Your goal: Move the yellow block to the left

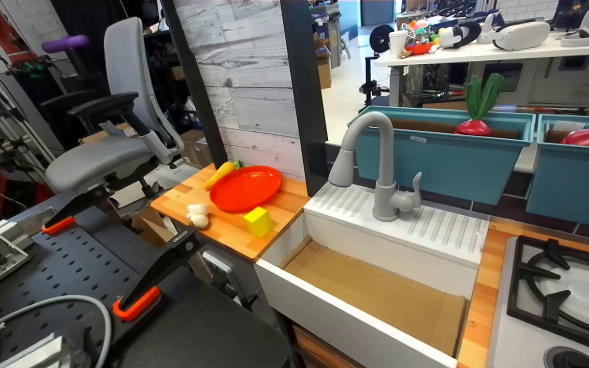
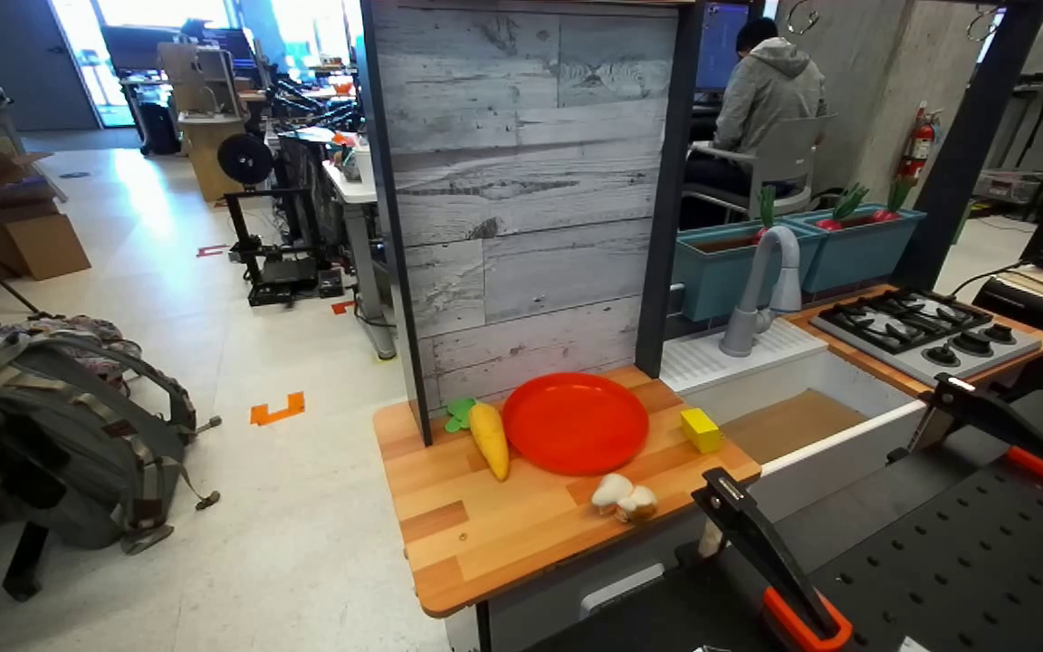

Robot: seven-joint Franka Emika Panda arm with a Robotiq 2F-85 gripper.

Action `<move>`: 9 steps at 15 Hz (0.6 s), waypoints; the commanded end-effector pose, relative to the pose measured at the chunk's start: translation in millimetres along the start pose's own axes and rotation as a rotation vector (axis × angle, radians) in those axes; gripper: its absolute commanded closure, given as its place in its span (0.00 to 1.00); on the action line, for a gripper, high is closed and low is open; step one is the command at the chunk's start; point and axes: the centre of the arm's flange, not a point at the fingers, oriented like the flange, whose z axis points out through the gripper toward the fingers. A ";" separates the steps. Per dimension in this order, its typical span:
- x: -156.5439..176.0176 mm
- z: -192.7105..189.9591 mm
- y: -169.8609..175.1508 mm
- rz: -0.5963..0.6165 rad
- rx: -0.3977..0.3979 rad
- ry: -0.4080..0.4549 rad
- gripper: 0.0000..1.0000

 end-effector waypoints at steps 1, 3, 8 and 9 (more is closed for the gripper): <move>32.5 47.2 -13.4 -0.011 -0.050 -0.026 0.00; 49.0 80.5 -10.9 -0.006 -0.096 -0.022 0.00; 82.1 156.5 12.5 0.023 -0.205 -0.059 0.00; 87.0 168.3 21.3 0.037 -0.212 -0.078 0.00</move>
